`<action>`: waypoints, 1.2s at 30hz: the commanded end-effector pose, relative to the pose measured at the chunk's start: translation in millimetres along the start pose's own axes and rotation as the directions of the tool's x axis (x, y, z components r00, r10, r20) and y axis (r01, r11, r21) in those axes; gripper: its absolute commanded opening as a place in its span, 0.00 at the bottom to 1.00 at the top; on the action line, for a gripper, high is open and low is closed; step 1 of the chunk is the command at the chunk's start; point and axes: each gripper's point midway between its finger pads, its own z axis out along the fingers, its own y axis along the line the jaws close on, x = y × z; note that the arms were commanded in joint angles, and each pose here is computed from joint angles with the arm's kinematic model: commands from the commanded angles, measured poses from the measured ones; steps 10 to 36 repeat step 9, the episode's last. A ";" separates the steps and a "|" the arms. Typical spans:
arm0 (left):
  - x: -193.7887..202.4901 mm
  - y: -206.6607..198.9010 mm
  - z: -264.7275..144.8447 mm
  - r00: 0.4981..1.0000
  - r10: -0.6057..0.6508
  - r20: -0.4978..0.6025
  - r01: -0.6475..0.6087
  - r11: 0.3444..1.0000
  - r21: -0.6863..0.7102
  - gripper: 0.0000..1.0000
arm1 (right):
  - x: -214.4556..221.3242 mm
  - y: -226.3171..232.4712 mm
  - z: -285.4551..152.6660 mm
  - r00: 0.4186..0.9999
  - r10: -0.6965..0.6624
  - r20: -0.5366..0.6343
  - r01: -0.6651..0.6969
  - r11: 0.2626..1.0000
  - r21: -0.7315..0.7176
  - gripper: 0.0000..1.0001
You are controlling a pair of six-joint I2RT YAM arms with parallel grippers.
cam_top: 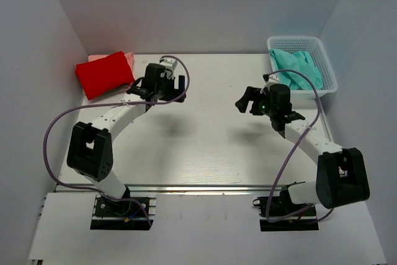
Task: Fold and stack the t-shirts
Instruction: Neatly place the folded tshirt to the corner
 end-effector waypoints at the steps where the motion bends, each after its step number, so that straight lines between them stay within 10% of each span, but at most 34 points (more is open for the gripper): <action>1: -20.5 6.5 -31.1 0.990 -0.029 0.137 0.040 0.996 -0.078 1.00 | -5.2 -8.1 -15.6 0.998 -0.021 0.059 0.018 0.999 0.051 0.90; 36: 2.9 0.1 -55.1 0.989 -0.006 0.147 0.025 0.992 -0.127 1.00 | 4.3 -13.4 -30.8 0.995 -0.034 0.091 0.027 0.997 0.077 0.90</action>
